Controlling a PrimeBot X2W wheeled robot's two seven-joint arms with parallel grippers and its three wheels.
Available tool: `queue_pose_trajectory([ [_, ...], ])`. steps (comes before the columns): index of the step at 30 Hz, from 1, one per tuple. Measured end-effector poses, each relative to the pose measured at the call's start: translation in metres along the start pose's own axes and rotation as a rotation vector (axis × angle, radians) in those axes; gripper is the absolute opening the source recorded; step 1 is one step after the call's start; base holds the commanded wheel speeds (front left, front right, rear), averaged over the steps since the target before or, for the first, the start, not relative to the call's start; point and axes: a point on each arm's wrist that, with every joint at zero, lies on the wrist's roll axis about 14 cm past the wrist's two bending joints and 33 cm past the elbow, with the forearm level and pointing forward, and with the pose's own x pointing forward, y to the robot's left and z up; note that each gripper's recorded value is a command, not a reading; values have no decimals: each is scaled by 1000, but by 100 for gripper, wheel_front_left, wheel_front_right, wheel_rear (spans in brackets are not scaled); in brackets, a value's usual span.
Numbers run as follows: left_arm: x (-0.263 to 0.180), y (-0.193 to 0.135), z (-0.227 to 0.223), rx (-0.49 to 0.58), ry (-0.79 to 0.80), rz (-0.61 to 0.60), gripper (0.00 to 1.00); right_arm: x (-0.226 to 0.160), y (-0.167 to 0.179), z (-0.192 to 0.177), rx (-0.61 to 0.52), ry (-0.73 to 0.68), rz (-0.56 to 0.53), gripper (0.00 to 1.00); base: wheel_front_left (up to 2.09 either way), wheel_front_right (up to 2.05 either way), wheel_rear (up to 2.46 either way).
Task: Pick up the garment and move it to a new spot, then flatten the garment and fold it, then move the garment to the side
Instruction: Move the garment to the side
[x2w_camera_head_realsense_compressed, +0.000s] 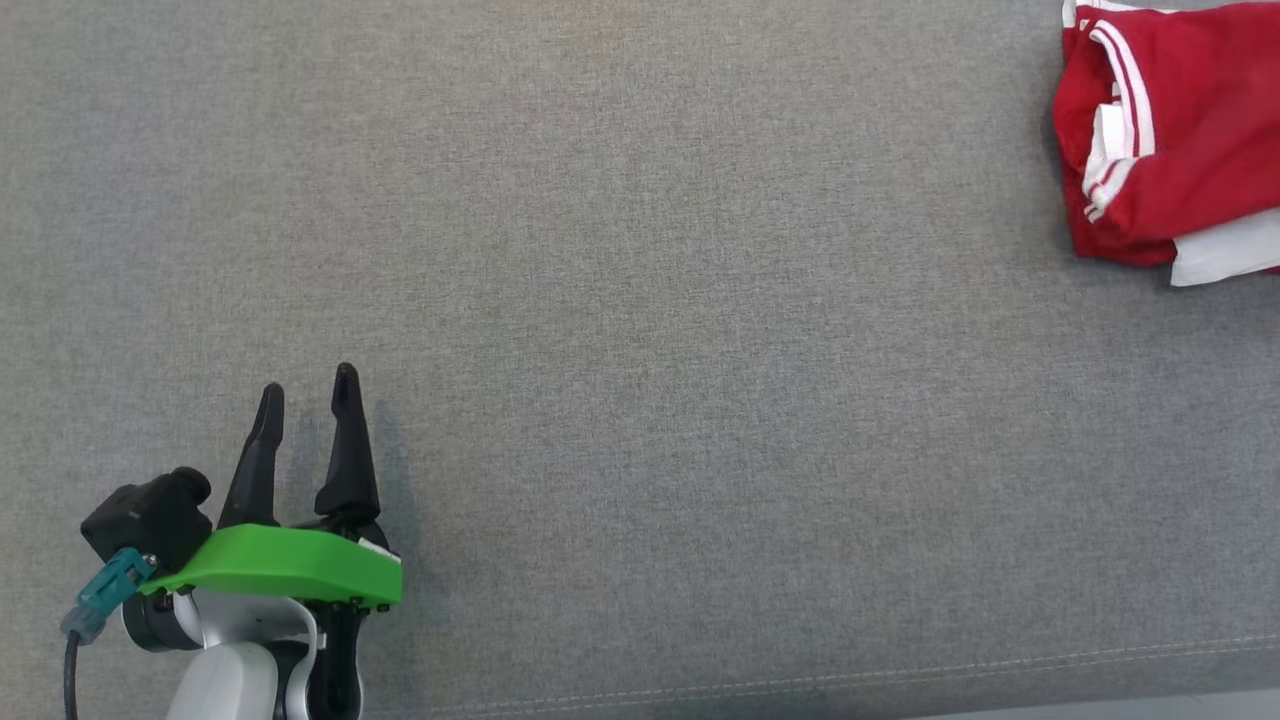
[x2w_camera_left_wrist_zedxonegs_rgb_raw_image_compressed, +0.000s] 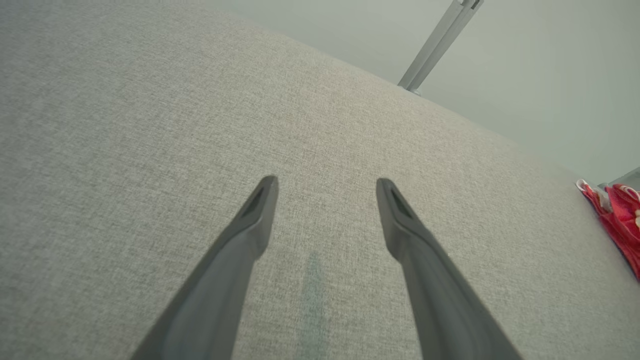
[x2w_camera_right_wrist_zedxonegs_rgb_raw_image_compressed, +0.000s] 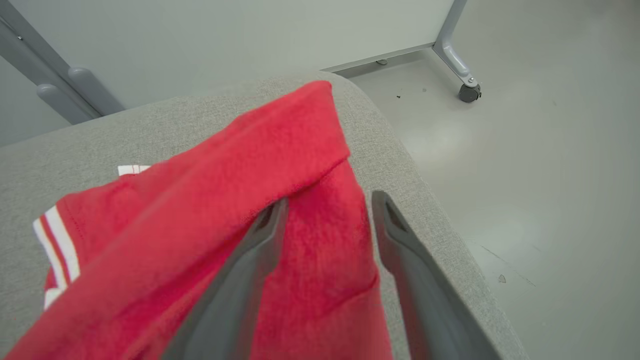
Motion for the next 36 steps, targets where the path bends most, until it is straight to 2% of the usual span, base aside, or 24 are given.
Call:
queue_pose_trajectory([
  [4, 2, -1, -1, 4, 3, -5, 100, 1, -12, -8, -53, -2, -37, 100, 0, 0, 0],
  [9, 3, -2, -2, 8, 11, -7, 100, 0, -27, -22, -44, 1, -77, 100, 0, 0, 0],
  [16, 5, -6, -2, 14, 13, -19, 100, -7, -23, -57, -29, 62, -80, 100, 0, 0, 0],
  [22, 4, -10, 0, 17, 11, -31, 100, -14, -29, -64, -17, 59, -97, 100, 0, 0, 0],
  [29, 3, -16, 4, 15, 2, -47, 100, -21, -31, -45, 4, -29, -96, 100, 0, 0, 0],
  [36, 0, -31, 12, 10, -29, -93, 100, -40, -18, 31, -5, -300, -37, 100, 0, 0, 0],
])
